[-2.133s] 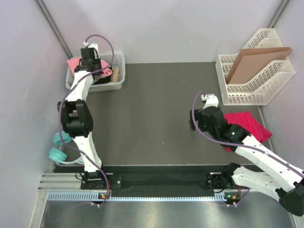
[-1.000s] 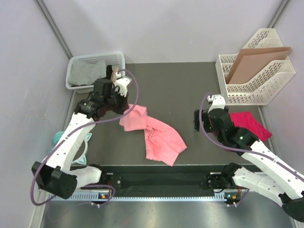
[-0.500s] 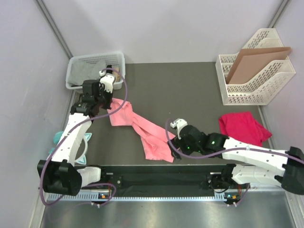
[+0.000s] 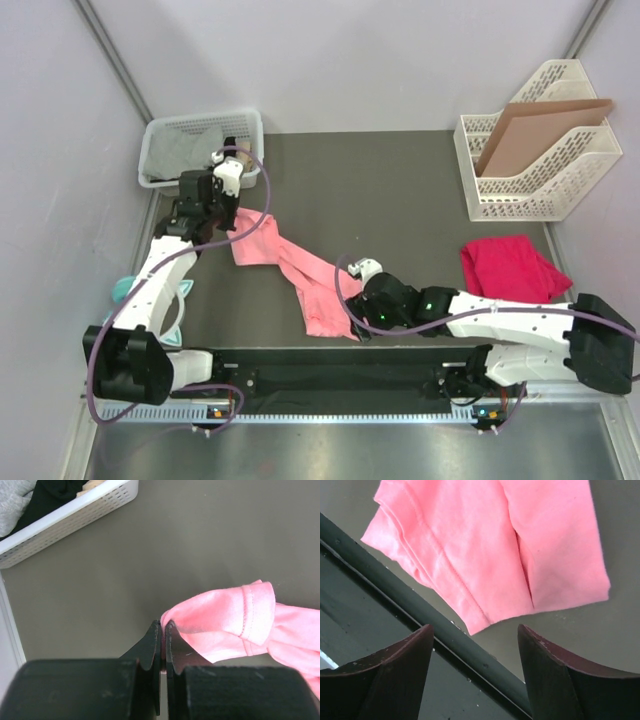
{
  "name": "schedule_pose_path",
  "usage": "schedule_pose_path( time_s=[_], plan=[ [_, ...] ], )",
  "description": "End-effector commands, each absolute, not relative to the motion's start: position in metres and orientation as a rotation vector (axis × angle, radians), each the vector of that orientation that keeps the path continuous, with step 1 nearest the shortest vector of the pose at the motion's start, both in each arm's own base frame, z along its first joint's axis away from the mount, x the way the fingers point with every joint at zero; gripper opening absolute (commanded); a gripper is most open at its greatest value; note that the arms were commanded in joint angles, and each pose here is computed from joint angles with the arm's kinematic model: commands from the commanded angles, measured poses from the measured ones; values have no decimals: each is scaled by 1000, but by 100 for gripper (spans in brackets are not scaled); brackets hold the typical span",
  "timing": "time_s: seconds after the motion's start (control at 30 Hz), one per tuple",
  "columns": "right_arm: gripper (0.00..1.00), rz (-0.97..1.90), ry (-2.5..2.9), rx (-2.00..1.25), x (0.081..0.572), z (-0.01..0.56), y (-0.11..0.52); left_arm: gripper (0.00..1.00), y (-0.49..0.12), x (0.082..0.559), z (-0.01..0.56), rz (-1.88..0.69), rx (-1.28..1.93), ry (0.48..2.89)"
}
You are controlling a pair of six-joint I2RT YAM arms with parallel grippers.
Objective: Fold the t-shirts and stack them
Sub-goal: Move the tshirt to the center of the board, then flatten the tshirt out
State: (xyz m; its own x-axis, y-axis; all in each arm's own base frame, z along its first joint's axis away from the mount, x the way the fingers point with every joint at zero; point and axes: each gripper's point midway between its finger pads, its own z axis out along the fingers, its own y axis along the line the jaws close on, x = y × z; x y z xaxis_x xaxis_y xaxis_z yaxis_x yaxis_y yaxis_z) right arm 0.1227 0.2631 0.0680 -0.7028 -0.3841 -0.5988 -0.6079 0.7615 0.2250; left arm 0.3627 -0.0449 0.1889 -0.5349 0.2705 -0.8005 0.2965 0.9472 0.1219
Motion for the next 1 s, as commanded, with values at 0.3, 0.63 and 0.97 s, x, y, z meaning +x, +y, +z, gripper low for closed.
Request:
schedule_pose_path(
  time_s=[0.3, 0.63, 0.97],
  plan=[
    [63, 535, 2471, -656, 129, 36, 272, 0, -42, 360, 210, -13, 390, 2055],
    [52, 546, 2474, -603, 139, 26, 277, 0, -42, 353, 209, -18, 381, 2054],
    [0, 522, 2441, -560, 148, 50, 274, 0, -40, 355, 221, 8, 396, 2030]
  ],
)
